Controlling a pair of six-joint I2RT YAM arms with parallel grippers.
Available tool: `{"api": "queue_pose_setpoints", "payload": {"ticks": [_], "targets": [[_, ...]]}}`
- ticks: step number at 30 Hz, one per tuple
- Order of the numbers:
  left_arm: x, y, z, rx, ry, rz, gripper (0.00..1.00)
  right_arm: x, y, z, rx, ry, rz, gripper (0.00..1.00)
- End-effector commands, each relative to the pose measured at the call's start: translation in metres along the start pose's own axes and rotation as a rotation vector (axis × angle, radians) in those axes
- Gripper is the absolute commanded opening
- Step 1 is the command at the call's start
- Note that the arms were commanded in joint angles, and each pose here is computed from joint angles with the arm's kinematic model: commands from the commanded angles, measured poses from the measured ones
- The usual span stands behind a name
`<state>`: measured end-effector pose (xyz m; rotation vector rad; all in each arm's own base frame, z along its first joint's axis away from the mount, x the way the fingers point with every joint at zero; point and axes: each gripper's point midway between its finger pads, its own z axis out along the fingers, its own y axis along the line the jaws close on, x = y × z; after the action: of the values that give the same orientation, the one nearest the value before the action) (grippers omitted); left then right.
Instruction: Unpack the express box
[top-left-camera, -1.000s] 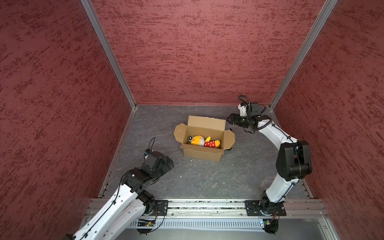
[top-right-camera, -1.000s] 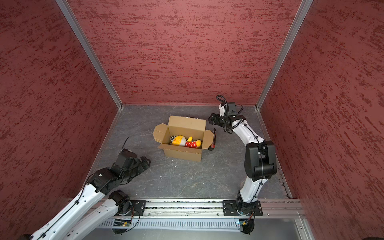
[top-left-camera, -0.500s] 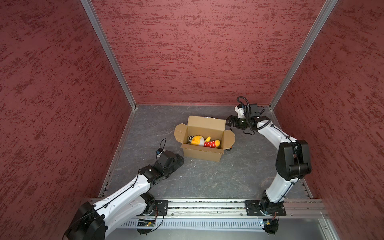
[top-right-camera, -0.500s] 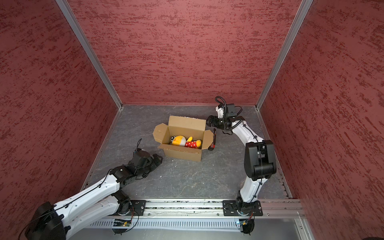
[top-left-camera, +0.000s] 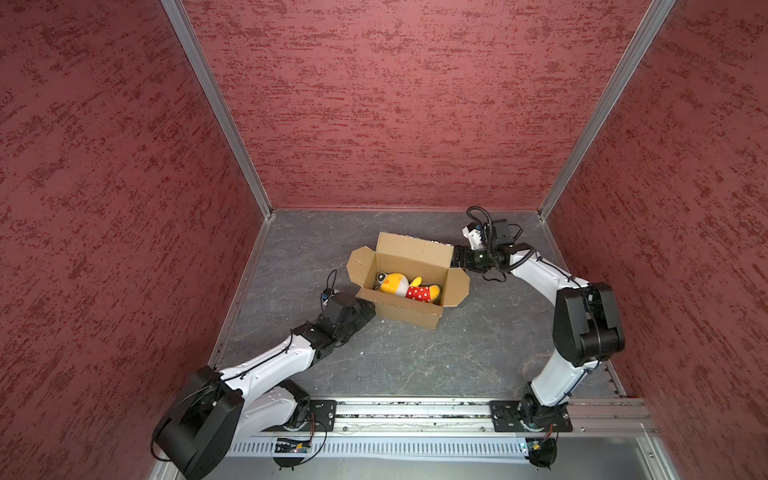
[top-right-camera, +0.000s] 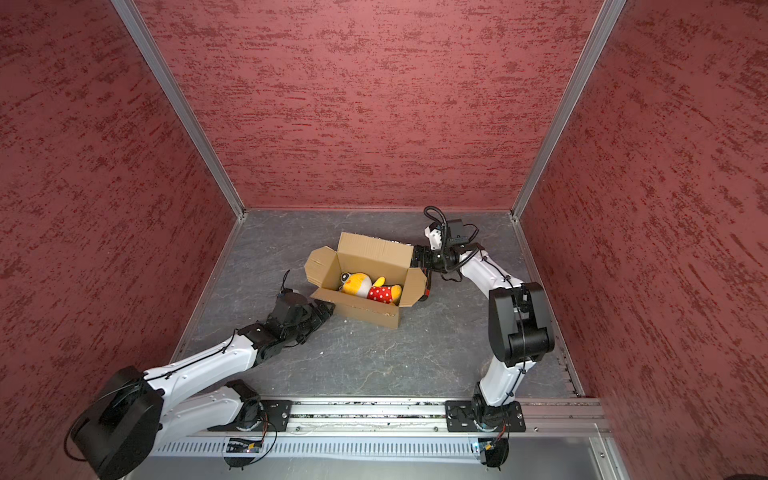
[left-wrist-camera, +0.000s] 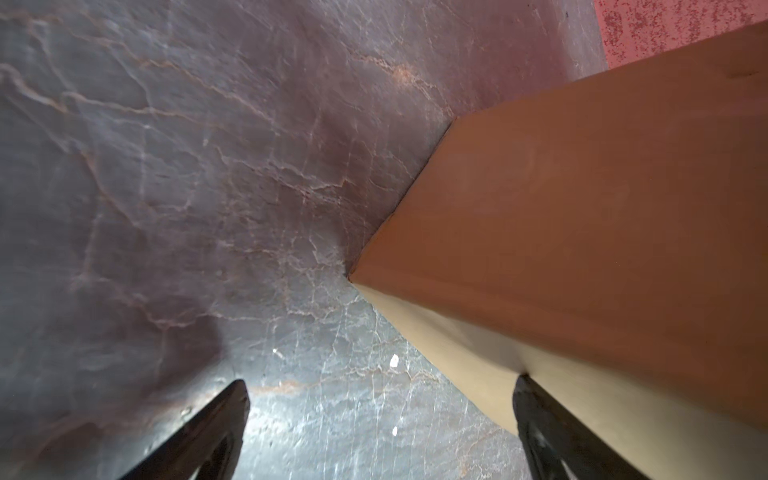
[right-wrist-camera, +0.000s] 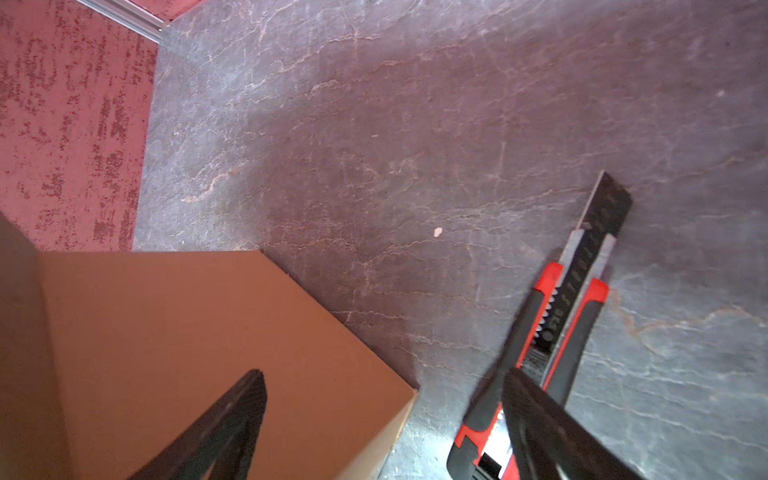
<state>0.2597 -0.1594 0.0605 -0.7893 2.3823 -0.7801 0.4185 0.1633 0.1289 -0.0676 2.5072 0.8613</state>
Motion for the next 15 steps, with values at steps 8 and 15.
{"api": "queue_pose_setpoints", "payload": {"ticks": [8,15], "targets": [[-0.008,-0.024,0.025,0.065,0.022,0.025,0.98,0.011,0.024,-0.012,-0.07,-0.027,-0.044,0.91],[-0.015,-0.024,0.037,0.062,0.031,0.028,0.98,0.024,0.03,-0.019,-0.085,-0.038,-0.035,0.91]]}}
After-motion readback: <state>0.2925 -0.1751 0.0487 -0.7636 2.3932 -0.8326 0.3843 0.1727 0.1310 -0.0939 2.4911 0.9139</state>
